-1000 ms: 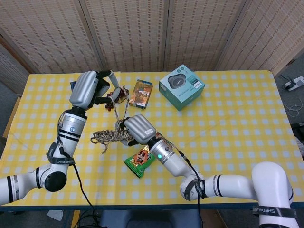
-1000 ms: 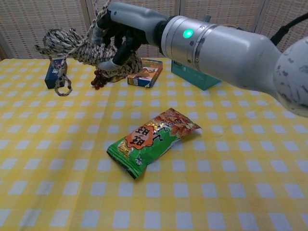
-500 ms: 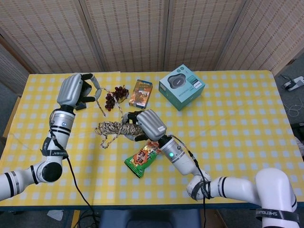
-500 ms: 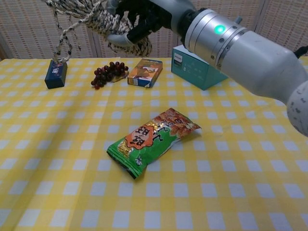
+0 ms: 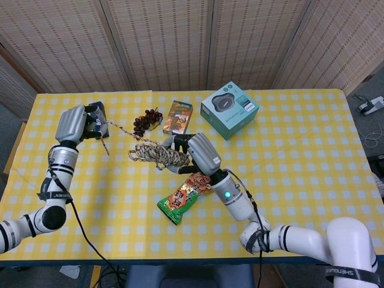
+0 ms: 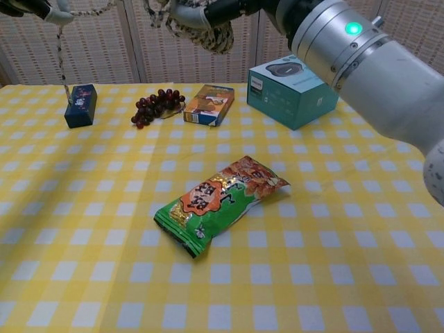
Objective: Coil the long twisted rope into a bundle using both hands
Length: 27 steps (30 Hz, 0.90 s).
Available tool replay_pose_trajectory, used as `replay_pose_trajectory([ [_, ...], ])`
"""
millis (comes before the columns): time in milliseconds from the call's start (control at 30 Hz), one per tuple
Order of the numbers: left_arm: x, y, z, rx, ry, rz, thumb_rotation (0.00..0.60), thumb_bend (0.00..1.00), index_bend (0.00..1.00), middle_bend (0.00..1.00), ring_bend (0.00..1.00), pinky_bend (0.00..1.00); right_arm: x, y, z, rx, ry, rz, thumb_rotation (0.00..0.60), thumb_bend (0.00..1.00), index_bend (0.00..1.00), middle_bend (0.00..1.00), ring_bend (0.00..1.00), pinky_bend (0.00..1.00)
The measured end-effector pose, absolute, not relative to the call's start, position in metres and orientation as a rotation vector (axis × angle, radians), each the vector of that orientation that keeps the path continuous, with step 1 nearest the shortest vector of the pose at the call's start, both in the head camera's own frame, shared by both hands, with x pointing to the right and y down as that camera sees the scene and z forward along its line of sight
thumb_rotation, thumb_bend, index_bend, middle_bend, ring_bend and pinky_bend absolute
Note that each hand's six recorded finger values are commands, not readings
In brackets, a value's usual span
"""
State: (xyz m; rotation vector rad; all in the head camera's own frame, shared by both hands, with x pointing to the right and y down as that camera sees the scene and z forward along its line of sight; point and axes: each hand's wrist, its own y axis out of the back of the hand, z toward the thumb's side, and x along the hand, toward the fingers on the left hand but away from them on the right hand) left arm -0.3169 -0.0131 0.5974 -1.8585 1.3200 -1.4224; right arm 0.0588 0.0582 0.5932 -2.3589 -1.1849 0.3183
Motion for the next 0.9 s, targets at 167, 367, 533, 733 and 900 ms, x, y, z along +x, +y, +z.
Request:
replay_pose_trajectory([
  [167,-0.332,-0.003,0.604,-1.819,1.282,-1.463,0.6,0.36,0.72,1.0,1.0,1.0,0.07,0.052,0.591,-2.339,-1.255,0.289,0.6,0.36,0.86,0.65,0.59,0.64],
  [367,-0.345,0.008,0.604,-1.788,1.257,-1.486,0.6,0.36,0.72,1.0,1.0,1.0,0.079,0.045,0.59,-2.311,-1.336,0.268,0.6,0.36,0.86,0.65,0.59,0.64],
  [533,-0.346,0.012,0.597,-1.767,1.26,-1.446,0.6,0.36,0.72,1.0,1.0,1.0,0.083,0.041,0.594,-2.274,-1.381,0.298,0.6,0.38,0.86,0.65,0.59,0.64],
  [733,-0.341,0.017,0.58,-1.732,1.244,-1.334,0.6,0.36,0.72,1.0,1.0,1.0,0.085,0.036,0.602,-2.23,-1.423,0.384,0.6,0.41,0.86,0.65,0.6,0.64],
  [900,-0.329,0.022,0.561,-1.702,1.212,-1.203,0.6,0.36,0.72,1.0,1.0,1.0,0.083,0.032,0.608,-2.185,-1.422,0.481,0.6,0.42,0.86,0.65,0.6,0.64],
])
